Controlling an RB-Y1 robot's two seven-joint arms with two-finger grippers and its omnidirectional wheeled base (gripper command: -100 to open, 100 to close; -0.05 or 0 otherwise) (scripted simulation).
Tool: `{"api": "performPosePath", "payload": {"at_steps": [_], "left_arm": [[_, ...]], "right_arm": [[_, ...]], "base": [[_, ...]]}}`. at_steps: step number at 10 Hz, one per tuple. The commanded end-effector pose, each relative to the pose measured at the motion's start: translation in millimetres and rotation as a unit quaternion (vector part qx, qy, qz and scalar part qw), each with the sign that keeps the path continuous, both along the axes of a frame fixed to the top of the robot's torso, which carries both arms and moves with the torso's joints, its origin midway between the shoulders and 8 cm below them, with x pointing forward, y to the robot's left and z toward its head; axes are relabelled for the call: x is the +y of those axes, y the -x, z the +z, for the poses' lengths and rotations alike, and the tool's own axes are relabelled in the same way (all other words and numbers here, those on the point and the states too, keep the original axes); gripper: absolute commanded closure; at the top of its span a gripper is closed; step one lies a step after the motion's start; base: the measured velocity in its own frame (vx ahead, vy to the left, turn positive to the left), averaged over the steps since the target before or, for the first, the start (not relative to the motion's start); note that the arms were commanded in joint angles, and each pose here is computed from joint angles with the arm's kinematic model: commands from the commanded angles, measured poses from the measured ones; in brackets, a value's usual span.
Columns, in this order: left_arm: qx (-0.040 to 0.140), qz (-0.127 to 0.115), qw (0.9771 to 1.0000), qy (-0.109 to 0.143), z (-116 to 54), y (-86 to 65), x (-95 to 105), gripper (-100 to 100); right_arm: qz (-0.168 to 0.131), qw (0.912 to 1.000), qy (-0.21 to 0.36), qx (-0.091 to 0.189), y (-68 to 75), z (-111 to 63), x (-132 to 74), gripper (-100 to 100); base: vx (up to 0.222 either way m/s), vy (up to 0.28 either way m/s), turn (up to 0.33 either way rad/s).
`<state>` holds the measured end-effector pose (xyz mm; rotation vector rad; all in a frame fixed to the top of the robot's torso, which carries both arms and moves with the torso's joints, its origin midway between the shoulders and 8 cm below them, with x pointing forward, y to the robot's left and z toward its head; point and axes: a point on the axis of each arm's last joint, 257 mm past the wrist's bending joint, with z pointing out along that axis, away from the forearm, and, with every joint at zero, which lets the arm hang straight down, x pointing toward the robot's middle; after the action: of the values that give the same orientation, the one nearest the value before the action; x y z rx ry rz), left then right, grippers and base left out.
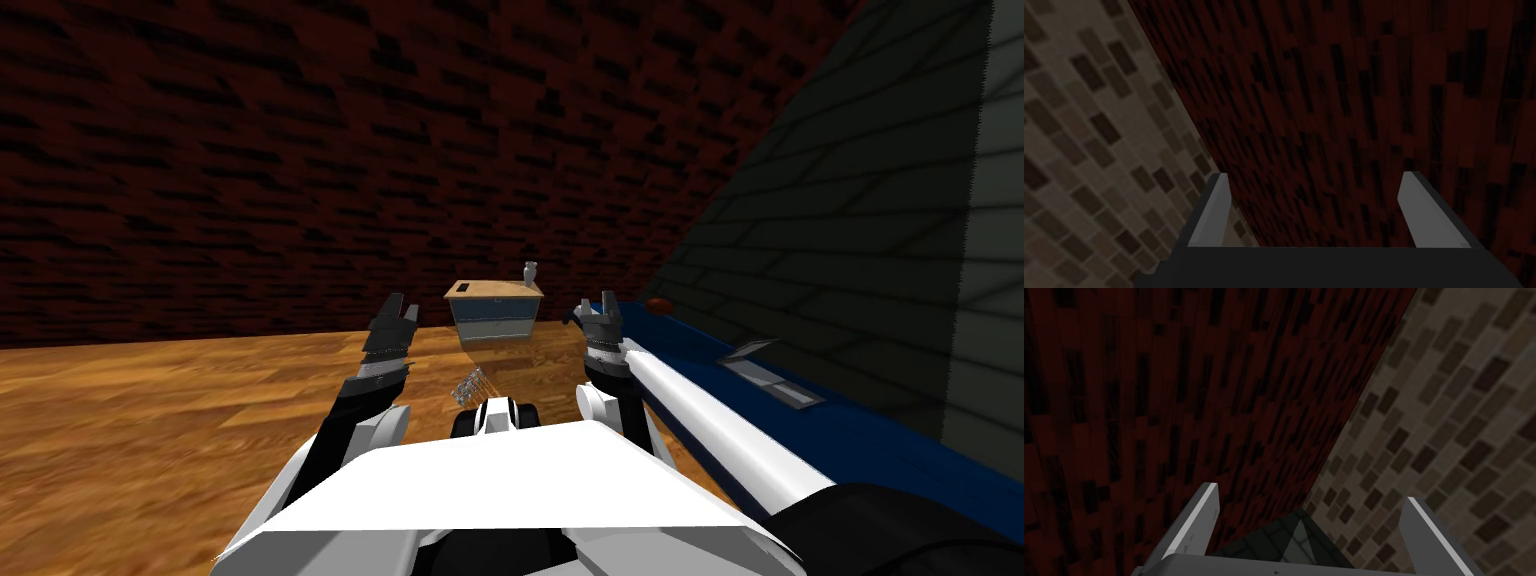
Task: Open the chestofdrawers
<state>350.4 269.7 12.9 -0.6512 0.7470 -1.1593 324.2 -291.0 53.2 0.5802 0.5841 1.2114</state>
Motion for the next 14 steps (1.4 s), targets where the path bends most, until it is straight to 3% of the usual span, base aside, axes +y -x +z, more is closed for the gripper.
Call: {"api": "performPosePath", "payload": {"at_steps": [1,7,14], "left_arm": [[0.009,-0.015,0.9995,-0.024,-9.4,-4.2,-6.7,-100],[0.032,-0.043,0.9963,-0.067,-52.7,-19.2,-15.7,-100],[0.052,-0.056,0.9938,-0.081,-103.6,-31.2,-16.3,-100]], "right_arm": [[0.0,1.0,0.0,0.0,-0.1,-0.2,0,0],[0.0,1.0,0.0,0.0,-0.1,-0.3,0,0],[0.0,1.0,0.0,0.0,-0.1,-0.3,0,0]], "base": [[0.043,-0.018,0.019],[0.09,-0.047,0.03],[0.106,-0.05,0.033]]}}
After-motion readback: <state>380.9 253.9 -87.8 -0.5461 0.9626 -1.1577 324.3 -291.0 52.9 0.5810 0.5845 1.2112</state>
